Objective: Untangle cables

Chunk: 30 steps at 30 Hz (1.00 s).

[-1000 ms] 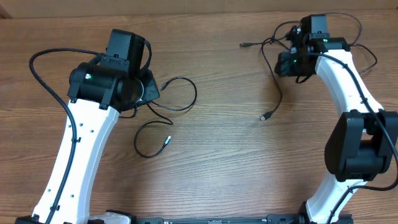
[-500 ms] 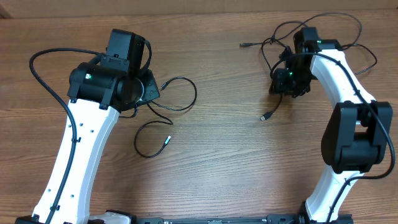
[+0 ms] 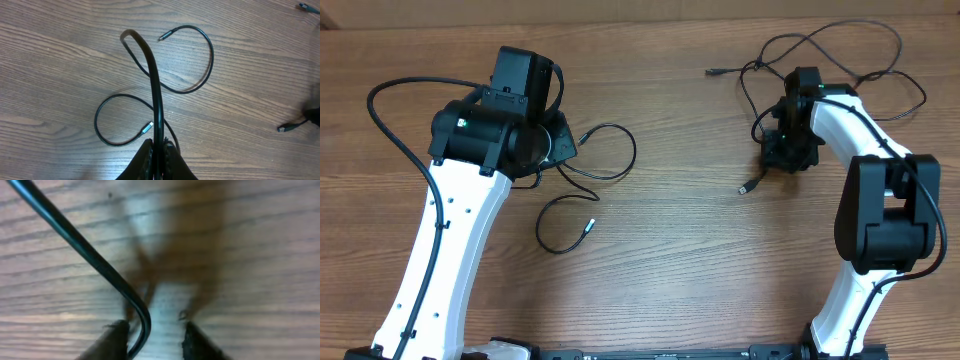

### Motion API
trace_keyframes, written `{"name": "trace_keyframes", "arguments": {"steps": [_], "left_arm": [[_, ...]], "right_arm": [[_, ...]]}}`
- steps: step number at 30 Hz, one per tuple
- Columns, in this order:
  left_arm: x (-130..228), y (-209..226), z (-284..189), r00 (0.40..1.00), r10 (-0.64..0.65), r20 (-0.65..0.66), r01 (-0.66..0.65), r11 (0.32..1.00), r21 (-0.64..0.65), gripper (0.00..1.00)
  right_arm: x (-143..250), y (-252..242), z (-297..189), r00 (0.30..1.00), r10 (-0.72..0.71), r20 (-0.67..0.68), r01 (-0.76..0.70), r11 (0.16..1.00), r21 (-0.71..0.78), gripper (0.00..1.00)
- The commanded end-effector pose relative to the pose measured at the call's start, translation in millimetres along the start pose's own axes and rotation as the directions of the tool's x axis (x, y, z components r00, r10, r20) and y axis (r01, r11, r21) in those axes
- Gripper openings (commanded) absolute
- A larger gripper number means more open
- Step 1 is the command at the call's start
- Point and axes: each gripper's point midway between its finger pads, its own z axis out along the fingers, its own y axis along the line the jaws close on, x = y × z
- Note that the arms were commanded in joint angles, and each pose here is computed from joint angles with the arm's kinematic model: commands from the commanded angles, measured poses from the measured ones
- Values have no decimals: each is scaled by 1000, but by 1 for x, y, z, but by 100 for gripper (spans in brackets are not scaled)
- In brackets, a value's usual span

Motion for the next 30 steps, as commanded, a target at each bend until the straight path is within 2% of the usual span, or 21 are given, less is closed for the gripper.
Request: {"name": "trace_keyframes", "arguments": {"steps": [1, 6, 10, 14, 17, 19, 25, 28, 30], "left_arm": [[-2, -2, 0, 1000, 16, 6, -16, 1000, 2, 9], [-2, -2, 0, 1000, 20, 7, -20, 1000, 2, 10], [-5, -5, 0, 1000, 19, 20, -19, 1000, 11, 10], [-7, -6, 0, 999, 18, 26, -18, 1000, 15, 10], [-7, -5, 0, 1000, 18, 26, -19, 1000, 15, 10], [-6, -5, 0, 1000, 18, 25, -19, 1000, 14, 10], [-3, -3, 0, 1000, 20, 10, -20, 1000, 4, 10], [-1, -2, 0, 1000, 20, 5, -20, 1000, 1, 10], [-1, -2, 0, 1000, 20, 5, -20, 1000, 1, 10]], "right_arm": [[-6, -7, 4, 1000, 6, 26, -7, 999, 39, 4], [-27, -34, -18, 995, -20, 94, -2, 974, 225, 4], [-50, -50, -63, 983, -111, 148, 39, 906, 421, 4], [-77, -49, -111, 939, -304, 162, 145, 775, 615, 4], [-92, -32, -121, 863, -500, 80, 327, 671, 665, 4], [-102, -26, -123, 834, -545, 89, 349, 645, 680, 4], [-140, -37, -142, 811, -517, 275, 200, 686, 700, 4], [-142, -28, -130, 788, -536, 303, 271, 744, 610, 4], [-137, -23, -118, 775, -562, 289, 352, 764, 541, 20]]}}
